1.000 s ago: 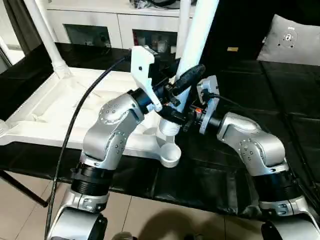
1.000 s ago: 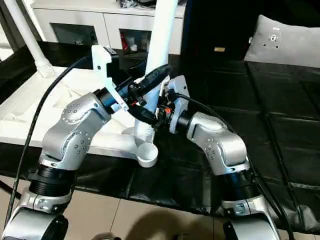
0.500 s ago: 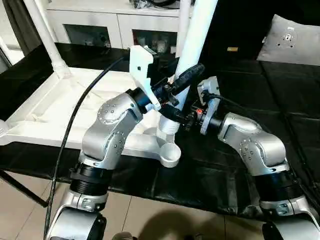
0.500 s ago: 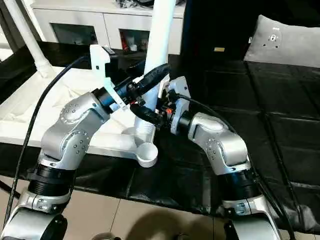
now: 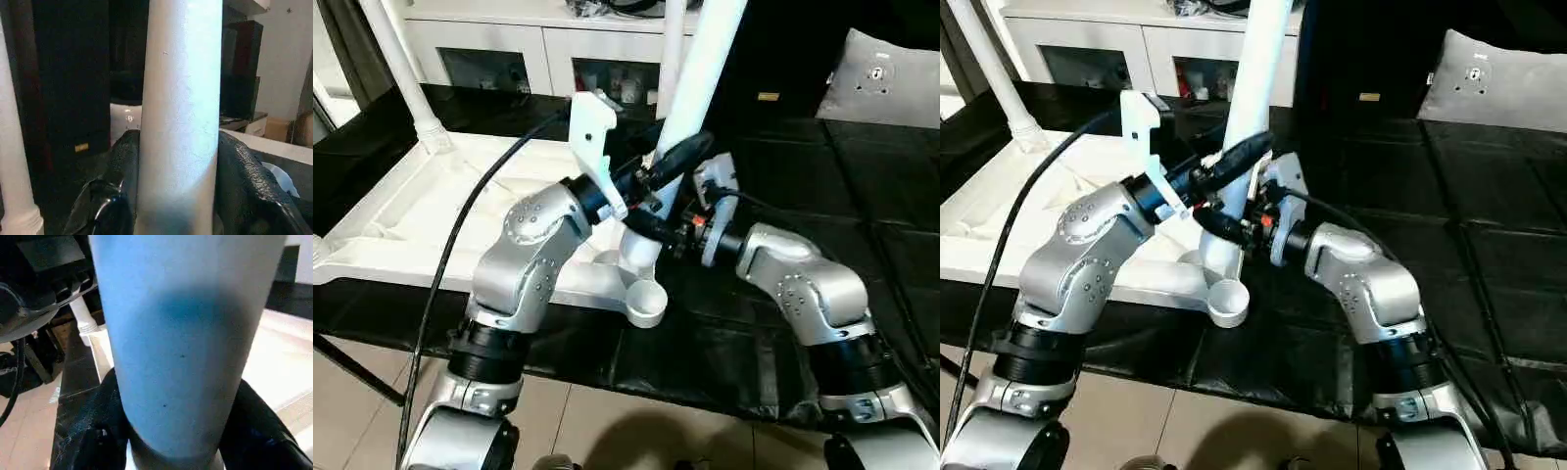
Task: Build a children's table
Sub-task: Pick table leg
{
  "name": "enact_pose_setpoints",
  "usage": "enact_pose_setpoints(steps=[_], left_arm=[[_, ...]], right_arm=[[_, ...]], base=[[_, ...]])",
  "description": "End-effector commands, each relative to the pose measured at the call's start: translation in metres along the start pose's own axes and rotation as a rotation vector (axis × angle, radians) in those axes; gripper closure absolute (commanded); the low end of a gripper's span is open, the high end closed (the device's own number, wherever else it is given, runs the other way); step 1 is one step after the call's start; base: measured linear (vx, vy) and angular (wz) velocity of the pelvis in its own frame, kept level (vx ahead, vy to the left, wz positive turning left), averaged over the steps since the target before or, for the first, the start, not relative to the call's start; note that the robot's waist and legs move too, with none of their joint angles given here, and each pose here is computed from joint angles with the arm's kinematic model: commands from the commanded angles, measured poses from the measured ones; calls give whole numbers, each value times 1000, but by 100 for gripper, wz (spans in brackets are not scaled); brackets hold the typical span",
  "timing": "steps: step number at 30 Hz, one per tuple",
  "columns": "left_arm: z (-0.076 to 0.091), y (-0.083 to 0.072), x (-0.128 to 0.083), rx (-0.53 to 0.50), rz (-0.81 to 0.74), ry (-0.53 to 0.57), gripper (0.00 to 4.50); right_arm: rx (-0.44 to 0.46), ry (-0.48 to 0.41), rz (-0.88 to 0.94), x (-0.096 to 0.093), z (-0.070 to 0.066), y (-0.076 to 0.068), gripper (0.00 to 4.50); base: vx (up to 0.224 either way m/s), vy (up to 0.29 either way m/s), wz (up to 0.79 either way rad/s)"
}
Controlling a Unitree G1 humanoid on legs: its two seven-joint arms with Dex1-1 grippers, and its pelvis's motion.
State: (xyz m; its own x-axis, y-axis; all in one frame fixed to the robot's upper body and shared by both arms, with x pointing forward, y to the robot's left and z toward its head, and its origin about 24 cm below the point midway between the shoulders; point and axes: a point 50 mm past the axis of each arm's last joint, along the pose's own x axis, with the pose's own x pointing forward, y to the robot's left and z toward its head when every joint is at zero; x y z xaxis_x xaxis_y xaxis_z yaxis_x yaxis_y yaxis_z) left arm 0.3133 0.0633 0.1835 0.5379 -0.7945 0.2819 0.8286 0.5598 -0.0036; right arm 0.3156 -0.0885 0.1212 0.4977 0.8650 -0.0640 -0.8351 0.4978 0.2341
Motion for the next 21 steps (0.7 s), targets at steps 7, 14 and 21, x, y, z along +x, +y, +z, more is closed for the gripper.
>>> enact_pose_setpoints(steps=[7, 14, 21], left_arm=[[8, -40, 5, -157, -217, -67, 141], [21, -39, 6, -258, -189, -162, 134], [17, -11, -18, -149, -111, -63, 134]], right_arm=[[29, -10, -101, -6, -4, -13, 260], [23, -35, -141, -7, -3, -15, 260], [11, -93, -291, -24, 1, -26, 260]], base=[[0, 0, 0], [0, 0, 0], [0, 0, 0]])
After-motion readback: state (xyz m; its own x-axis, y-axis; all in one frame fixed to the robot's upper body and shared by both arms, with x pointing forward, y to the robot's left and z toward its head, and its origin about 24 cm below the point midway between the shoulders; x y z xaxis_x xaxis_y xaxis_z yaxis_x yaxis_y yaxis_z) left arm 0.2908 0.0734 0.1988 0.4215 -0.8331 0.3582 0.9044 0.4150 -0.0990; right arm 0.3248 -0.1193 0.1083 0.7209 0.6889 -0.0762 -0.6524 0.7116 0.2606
